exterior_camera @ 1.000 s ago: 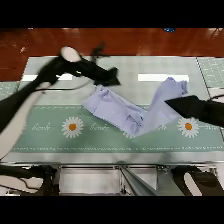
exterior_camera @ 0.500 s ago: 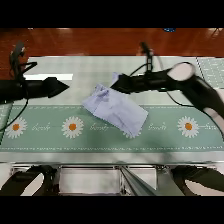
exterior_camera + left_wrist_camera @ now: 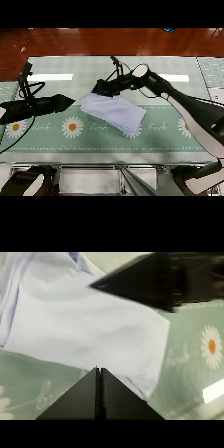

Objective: Fold the shirts.

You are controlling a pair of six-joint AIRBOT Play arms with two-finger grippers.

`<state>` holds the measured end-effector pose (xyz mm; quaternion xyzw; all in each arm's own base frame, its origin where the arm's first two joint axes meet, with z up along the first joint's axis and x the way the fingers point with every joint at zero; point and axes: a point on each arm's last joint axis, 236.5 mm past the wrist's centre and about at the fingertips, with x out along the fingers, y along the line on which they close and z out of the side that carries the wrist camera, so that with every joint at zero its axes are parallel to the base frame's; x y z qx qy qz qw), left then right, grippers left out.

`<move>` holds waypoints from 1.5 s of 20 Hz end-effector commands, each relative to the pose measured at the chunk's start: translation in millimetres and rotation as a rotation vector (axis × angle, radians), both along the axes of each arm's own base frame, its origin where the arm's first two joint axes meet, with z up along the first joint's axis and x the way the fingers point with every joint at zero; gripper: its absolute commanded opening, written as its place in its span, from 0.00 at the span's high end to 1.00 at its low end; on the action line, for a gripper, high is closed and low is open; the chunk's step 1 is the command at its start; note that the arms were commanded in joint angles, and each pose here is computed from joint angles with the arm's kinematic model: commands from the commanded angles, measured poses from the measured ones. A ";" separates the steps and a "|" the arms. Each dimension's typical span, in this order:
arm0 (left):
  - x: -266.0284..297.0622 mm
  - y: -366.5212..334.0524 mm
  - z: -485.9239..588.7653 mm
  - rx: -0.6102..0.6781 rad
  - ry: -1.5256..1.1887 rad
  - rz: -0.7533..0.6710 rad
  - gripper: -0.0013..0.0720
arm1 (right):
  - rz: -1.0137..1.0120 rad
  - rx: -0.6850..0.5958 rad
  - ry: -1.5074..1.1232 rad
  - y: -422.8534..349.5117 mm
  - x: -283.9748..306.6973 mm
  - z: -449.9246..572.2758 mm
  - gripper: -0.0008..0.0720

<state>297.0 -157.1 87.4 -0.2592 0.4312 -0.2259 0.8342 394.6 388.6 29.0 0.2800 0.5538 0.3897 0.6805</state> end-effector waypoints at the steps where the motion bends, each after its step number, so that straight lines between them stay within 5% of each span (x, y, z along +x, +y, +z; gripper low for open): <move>1: 19.7 32.4 -9.2 0.029 -0.004 0.107 0.96 | 0.046 -0.007 0.006 -65.1 -6.6 52.8 0.43; 6: 22.0 59.6 -13.9 0.027 0.032 0.176 0.96 | -0.316 -0.610 -0.205 -269.9 -27.0 97.4 0.43; 8: 20.4 54.0 -13.9 0.028 0.031 0.158 0.96 | -0.521 -0.726 -0.193 -321.3 -60.0 75.3 0.43; 10: 16.9 44.1 -14.0 0.041 0.018 0.112 0.96 | -0.647 -0.681 -0.116 -329.5 -92.7 27.7 0.43; 16: 7.0 18.4 -15.7 0.041 0.022 0.030 0.96 | -0.771 -0.255 0.236 -257.5 -140.1 -97.4 0.43; 25: 9.8 17.6 -31.8 0.043 0.075 0.027 0.96 | -0.504 -0.134 0.369 -152.6 -109.6 -135.8 0.44; 27: 9.8 17.6 -32.0 0.043 0.075 0.027 0.96 | -0.381 -0.091 0.317 -119.8 -94.0 -123.1 0.89; 30: 9.6 17.4 -32.0 0.043 0.076 0.026 0.96 | -0.277 0.000 0.137 -83.1 -53.5 -57.2 0.95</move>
